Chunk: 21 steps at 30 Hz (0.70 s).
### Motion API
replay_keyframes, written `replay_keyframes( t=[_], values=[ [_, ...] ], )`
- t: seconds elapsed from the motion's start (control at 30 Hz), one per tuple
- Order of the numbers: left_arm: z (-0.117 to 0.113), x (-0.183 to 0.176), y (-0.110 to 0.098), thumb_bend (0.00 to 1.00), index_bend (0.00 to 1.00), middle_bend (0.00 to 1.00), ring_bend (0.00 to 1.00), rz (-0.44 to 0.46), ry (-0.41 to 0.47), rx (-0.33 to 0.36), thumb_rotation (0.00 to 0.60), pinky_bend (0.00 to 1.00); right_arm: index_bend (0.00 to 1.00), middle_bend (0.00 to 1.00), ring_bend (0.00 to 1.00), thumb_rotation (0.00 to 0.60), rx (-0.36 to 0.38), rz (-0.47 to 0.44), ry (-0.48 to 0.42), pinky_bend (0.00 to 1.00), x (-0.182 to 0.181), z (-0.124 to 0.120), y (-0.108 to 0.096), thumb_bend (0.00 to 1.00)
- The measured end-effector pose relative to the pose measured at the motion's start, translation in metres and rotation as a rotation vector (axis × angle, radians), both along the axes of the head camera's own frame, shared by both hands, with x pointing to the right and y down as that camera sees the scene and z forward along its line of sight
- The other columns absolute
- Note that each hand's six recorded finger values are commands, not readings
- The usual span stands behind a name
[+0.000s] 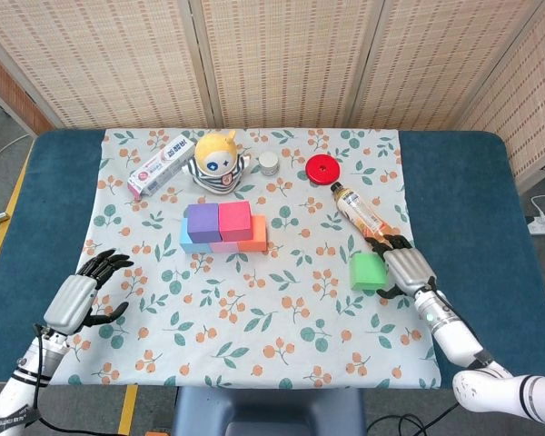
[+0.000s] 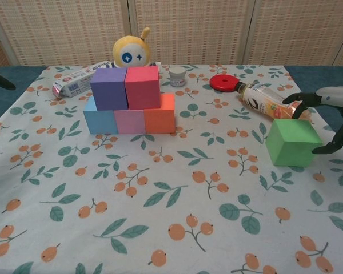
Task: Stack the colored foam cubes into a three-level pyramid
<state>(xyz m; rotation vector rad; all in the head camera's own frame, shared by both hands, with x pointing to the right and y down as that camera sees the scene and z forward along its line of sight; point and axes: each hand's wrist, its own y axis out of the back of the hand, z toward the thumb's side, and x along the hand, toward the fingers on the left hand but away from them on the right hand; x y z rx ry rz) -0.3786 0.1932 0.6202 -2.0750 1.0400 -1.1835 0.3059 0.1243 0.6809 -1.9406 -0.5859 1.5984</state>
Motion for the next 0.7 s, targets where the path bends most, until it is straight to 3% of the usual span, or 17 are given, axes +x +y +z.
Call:
replay_keyframes(
  t=[0.13, 0.27, 0.37, 0.5, 0.7],
  values=[
    [0.001, 0.000, 0.000, 0.32, 0.22, 0.15, 0.07, 0.000, 0.002, -0.002, 0.600, 0.15, 0.14, 0.19, 0.01, 0.600, 0.008, -0.021, 0.026, 0.00, 0.002, 0.007, 0.001, 0.00],
    [0.002, 0.001, 0.000, 0.32, 0.22, 0.15, 0.07, 0.002, 0.004, -0.004, 0.600, 0.15, 0.41, 0.23, 0.01, 0.600, 0.006, -0.030, 0.035, 0.00, -0.001, 0.014, 0.002, 0.01],
    [0.002, 0.002, -0.001, 0.32, 0.22, 0.15, 0.07, 0.001, 0.007, -0.004, 0.600, 0.15, 0.50, 0.27, 0.02, 0.600, 0.015, -0.027, 0.028, 0.00, -0.005, 0.015, -0.002, 0.05],
    [0.003, 0.004, -0.001, 0.32, 0.22, 0.15, 0.07, 0.004, 0.013, -0.004, 0.600, 0.15, 0.52, 0.28, 0.02, 0.600, 0.035, 0.003, -0.022, 0.00, -0.013, 0.005, -0.011, 0.07],
    [0.006, 0.012, -0.001, 0.32, 0.22, 0.15, 0.07, 0.051, 0.006, -0.004, 0.600, 0.15, 0.49, 0.28, 0.02, 0.600, 0.065, 0.020, -0.147, 0.00, -0.036, -0.031, -0.040, 0.06]
  ],
)
